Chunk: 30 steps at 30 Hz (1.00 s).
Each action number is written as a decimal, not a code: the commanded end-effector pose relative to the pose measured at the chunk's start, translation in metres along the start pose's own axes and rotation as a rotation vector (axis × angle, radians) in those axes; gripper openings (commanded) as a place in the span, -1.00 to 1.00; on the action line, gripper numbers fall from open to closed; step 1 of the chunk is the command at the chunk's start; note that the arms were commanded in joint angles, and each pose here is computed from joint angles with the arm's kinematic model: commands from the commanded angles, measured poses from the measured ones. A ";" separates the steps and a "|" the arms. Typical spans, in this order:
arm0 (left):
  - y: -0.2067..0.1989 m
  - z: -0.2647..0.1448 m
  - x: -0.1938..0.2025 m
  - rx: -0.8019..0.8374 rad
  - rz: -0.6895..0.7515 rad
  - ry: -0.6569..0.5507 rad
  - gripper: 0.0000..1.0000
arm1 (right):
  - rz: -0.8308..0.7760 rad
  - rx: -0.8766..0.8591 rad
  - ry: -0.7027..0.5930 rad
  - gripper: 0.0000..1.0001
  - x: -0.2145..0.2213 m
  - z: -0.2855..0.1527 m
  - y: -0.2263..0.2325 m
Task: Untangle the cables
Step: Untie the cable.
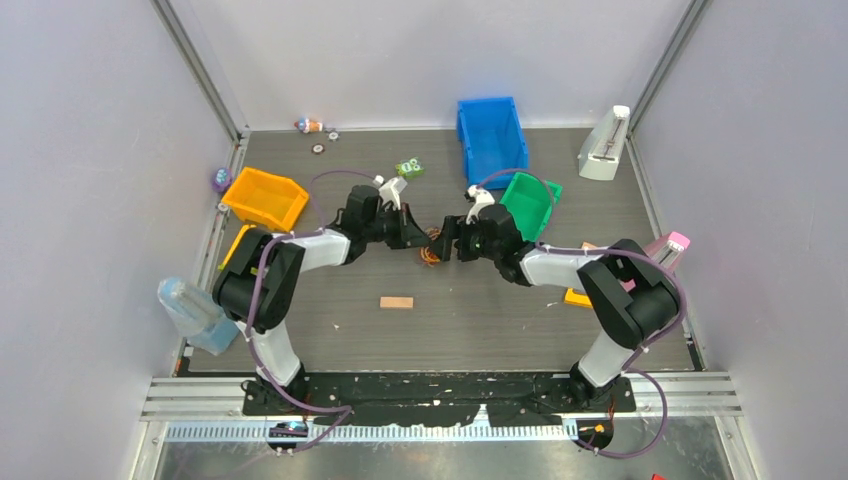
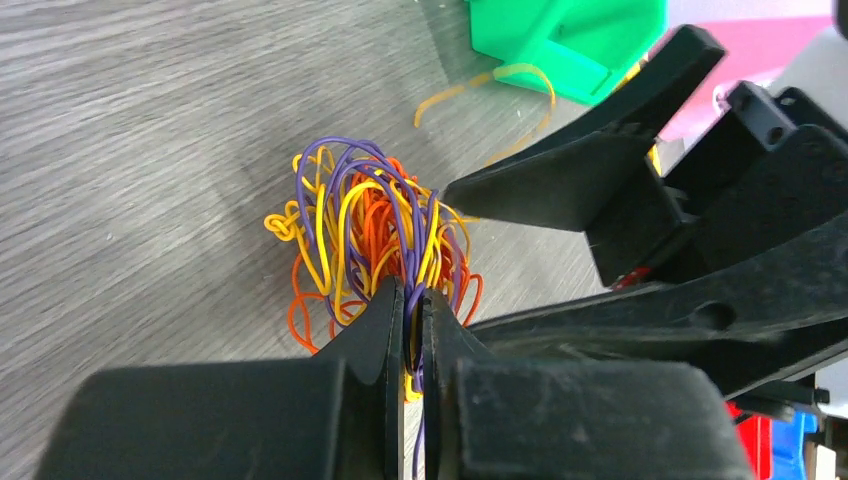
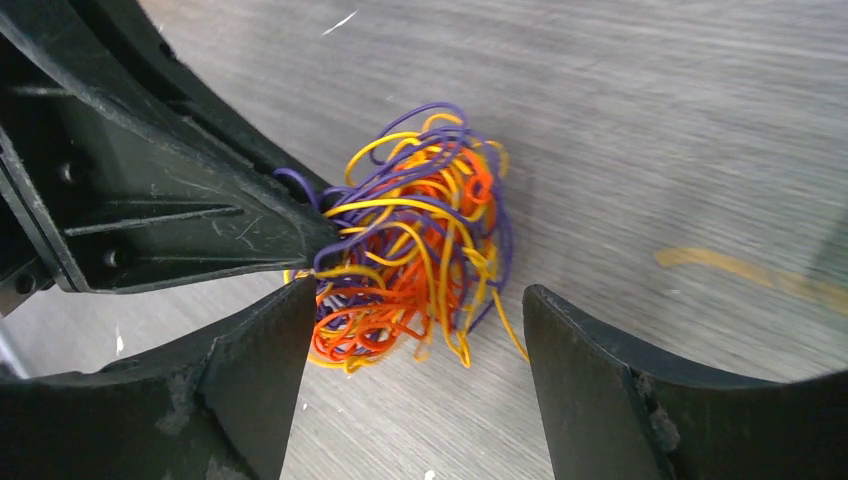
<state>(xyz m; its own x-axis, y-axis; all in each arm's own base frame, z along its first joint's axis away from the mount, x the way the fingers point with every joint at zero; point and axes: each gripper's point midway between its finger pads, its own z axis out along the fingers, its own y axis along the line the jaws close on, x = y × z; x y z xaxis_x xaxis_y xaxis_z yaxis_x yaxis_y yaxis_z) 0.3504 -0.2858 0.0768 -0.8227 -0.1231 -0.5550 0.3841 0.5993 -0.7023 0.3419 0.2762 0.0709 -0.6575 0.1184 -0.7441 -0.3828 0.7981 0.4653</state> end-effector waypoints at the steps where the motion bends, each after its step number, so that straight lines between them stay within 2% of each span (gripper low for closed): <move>1: -0.017 0.000 -0.013 0.065 0.054 -0.004 -1.00 | -0.039 -0.184 0.003 0.61 -0.007 0.009 0.038; 5: -0.018 0.000 -0.012 0.071 0.049 0.003 -1.00 | -0.065 -0.168 0.058 0.60 0.005 0.018 0.044; 7: -0.019 -0.002 -0.013 0.068 0.054 -0.005 -1.00 | -0.055 -0.125 0.079 0.27 0.008 0.024 0.038; 8: -0.019 -0.003 -0.014 0.065 0.060 -0.012 -1.00 | -0.050 -0.105 0.080 -0.05 0.009 0.025 0.035; 9: -0.019 -0.005 -0.015 0.058 0.064 -0.020 -1.00 | -0.043 -0.092 0.077 -0.19 0.008 0.025 0.033; 10: -0.019 -0.007 -0.016 0.050 0.072 -0.030 -1.00 | -0.041 -0.059 0.072 -0.47 0.007 0.025 0.027; 12: -0.015 -0.013 -0.019 0.010 0.083 -0.056 -1.00 | -0.037 0.020 0.054 -0.79 0.003 0.021 0.014; 14: -0.009 -0.020 -0.022 -0.034 0.091 -0.087 -1.00 | -0.034 0.111 0.026 -0.88 -0.004 0.016 0.000; 19: 0.016 -0.051 -0.032 -0.185 0.083 -0.189 -1.00 | -0.002 0.320 -0.067 -0.89 -0.018 -0.005 -0.038; 23: 0.043 -0.082 -0.033 -0.282 0.008 -0.279 -1.00 | 0.019 0.440 -0.139 -0.89 -0.027 -0.026 -0.058; 26: 0.058 -0.103 -0.027 -0.322 -0.049 -0.313 -1.00 | 0.039 0.492 -0.195 -0.90 -0.036 -0.041 -0.065; 30: 0.071 -0.120 -0.016 -0.405 -0.042 -0.332 -1.00 | 0.048 0.514 -0.232 -0.89 -0.039 -0.050 -0.069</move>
<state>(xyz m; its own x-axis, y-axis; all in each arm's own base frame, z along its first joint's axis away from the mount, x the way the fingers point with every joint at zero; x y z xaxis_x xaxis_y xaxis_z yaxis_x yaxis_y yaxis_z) 0.3374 -0.1883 0.1034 -0.6839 -0.3245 -0.6534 0.2401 0.7457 -0.6216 0.3476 0.2534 0.0954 -0.5734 0.2081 -0.7924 -0.1899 0.9071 0.3756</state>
